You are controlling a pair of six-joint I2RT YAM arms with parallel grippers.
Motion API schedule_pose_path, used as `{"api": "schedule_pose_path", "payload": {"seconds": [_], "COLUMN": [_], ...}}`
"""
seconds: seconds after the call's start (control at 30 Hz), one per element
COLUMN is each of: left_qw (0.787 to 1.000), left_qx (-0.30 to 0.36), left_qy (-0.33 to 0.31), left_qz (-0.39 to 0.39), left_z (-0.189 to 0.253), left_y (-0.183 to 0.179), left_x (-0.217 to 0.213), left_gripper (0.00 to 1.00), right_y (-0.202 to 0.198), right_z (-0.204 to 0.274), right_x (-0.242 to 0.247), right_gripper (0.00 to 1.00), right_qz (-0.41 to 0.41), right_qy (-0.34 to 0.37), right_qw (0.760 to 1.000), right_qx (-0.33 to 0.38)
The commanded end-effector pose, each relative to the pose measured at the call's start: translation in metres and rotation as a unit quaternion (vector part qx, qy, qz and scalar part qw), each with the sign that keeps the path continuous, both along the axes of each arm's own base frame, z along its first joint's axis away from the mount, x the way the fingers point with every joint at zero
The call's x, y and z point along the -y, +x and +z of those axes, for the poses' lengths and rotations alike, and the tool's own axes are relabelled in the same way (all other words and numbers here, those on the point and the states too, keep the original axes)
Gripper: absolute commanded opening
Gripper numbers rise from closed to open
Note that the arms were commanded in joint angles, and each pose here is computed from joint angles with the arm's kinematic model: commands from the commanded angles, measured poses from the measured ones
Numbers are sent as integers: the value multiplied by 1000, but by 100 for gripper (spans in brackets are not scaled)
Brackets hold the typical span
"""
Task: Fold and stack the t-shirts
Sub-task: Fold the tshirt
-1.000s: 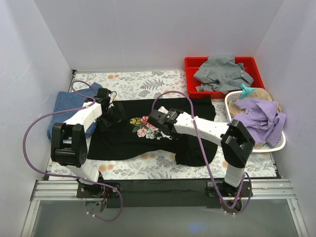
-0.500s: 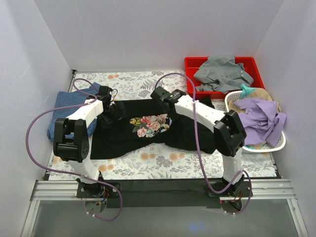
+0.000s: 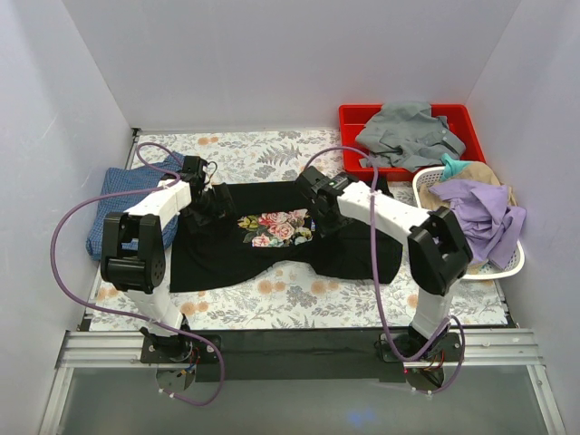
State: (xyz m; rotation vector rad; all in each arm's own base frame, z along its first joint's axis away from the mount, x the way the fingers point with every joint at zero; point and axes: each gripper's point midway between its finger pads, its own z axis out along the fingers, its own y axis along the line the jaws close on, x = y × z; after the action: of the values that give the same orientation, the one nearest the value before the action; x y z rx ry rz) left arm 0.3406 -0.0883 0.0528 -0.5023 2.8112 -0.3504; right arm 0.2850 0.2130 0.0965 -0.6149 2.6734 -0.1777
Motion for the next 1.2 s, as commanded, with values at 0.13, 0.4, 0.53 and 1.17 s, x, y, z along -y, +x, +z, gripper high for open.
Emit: {"api": "schedule_pose_path", "payload": {"seconds": [0.13, 0.4, 0.53, 1.17], "left_qw": [999, 1000, 1000, 1000], "left_qx": [30, 26, 28, 26], "left_qy": [11, 17, 13, 16], "left_qz": [-2, 5, 3, 7], "left_z": [17, 12, 14, 7], "left_y": [10, 9, 12, 9], "left_x": [-2, -5, -3, -5], "left_gripper": [95, 95, 96, 95], "right_y": [54, 5, -42, -83], "right_z": [36, 20, 7, -33], "right_x": [10, -10, -36, -72], "right_gripper": [60, 56, 55, 61], "right_qz": [-12, -21, 9, 23], "right_qy": [-92, 68, 89, -17], "right_qw": [991, 997, 996, 998], "right_qx": [101, 32, 7, 56]}}
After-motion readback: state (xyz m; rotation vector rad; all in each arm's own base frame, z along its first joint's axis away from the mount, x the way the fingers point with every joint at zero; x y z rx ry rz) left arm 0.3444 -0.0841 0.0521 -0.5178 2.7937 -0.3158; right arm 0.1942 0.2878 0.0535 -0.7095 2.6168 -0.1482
